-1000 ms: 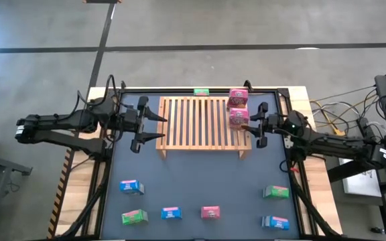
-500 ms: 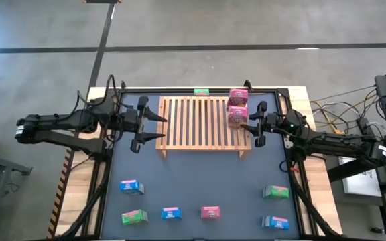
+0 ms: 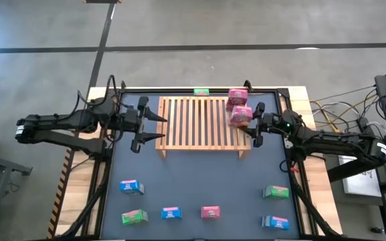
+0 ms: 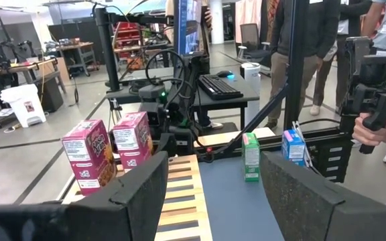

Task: Stack cereal on shelf
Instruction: Put the top pink cereal box on the shelf

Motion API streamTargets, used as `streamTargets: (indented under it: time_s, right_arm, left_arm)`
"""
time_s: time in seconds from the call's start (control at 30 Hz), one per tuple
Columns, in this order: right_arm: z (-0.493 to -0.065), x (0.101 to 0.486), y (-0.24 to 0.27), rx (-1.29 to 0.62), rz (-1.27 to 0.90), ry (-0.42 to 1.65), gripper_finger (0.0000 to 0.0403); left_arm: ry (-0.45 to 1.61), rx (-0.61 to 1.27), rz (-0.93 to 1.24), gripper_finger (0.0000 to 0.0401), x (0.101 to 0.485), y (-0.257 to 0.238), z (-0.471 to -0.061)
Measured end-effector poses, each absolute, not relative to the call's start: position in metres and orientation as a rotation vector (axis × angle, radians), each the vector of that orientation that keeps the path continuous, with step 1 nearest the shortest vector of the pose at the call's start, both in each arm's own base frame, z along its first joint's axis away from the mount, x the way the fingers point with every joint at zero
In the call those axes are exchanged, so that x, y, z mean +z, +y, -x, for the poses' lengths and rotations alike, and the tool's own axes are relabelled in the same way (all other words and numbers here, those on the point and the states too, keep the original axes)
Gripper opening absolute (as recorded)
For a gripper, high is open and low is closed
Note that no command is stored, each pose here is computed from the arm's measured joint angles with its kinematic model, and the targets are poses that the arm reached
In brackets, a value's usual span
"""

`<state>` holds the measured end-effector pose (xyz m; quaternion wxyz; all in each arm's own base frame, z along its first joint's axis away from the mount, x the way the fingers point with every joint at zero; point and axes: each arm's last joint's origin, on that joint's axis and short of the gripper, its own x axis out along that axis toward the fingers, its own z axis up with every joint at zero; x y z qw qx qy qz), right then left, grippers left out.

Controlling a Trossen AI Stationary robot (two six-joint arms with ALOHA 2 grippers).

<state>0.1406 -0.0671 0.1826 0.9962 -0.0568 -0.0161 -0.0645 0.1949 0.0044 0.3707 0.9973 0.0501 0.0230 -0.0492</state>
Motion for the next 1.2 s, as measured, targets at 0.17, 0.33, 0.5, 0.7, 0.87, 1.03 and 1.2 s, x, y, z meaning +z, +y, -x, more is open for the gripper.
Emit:
streamTargets:
  time_s: [0.17,0.33,0.5,0.7,0.87,1.03,1.2]
  right_arm:
    - [-0.140,0.182,-0.067,-0.129,0.104,-0.026,0.0233]
    - [-0.137,0.182,-0.066,-0.138,0.094,-0.006,0.0233]
    - [-0.133,0.183,-0.064,-0.150,0.093,0.001,0.0236]
    - [-0.129,0.184,-0.061,-0.162,0.094,0.015,0.0238]
    - [-0.128,0.193,-0.061,-0.172,0.084,0.088,0.0237]
    - [-0.126,0.215,-0.061,-0.164,0.087,0.167,0.0235]
    - [-0.123,0.235,-0.058,-0.158,0.085,0.215,0.0235]
  left_arm:
    - [0.057,-0.099,-0.090,0.0219,0.369,0.004,-0.197]
    - [0.070,-0.100,-0.089,0.0219,0.367,0.005,-0.201]
    - [0.073,-0.100,-0.088,0.0219,0.366,0.005,-0.202]
    - [0.072,-0.101,-0.088,0.0219,0.366,0.005,-0.202]
    - [0.071,-0.101,-0.089,0.0219,0.366,0.005,-0.201]
    - [0.071,-0.101,-0.088,0.0219,0.366,0.005,-0.201]
    - [0.071,-0.102,-0.088,0.0219,0.366,0.005,-0.201]
